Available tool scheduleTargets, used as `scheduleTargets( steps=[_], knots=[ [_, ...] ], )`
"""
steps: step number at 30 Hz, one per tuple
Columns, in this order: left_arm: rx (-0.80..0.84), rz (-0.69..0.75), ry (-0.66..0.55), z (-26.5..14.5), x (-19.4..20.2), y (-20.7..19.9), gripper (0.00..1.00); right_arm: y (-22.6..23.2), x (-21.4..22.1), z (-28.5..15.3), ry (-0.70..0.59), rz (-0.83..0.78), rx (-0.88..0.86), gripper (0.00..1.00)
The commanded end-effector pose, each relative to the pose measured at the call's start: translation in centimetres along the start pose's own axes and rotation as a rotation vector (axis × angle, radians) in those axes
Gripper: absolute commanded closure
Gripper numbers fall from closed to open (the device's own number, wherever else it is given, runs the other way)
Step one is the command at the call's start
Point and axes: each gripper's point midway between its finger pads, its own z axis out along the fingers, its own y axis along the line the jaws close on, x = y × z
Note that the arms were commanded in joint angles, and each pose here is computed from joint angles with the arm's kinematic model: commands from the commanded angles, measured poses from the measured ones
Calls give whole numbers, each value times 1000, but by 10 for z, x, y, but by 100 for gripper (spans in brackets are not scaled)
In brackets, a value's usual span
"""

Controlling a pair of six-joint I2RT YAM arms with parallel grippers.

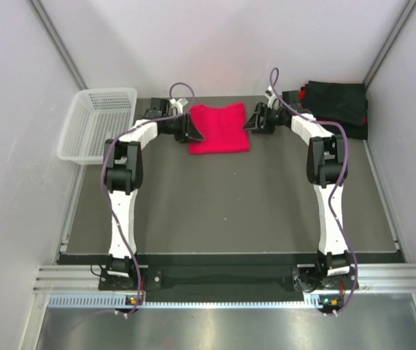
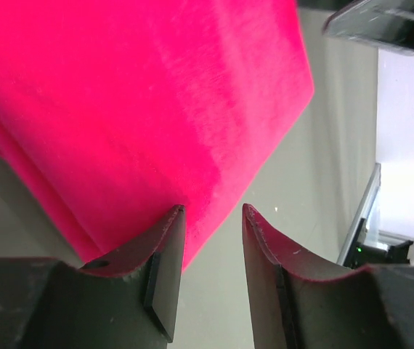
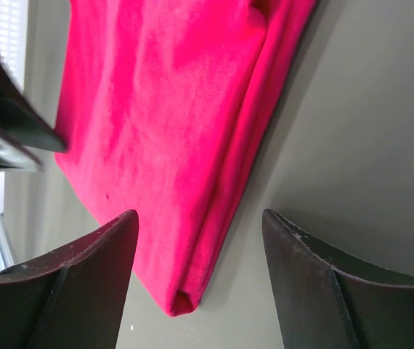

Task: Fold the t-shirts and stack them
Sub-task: Fold the tshirt, then neatly place the folded tshirt to the corner

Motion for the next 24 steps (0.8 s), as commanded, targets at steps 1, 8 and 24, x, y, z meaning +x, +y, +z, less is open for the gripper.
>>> scheduleTargets(
  steps=[1,8,24],
  knots=[
    [86,22,2,10,-3,-11,58,1,0,2,-1,-3,-37,31],
    [44,23,24,23,5,0,58,-4,26,28,50,58,-48,31],
    [13,16,40,26,13,10,58,-3,53,62,100,108,-66,34]
  ],
)
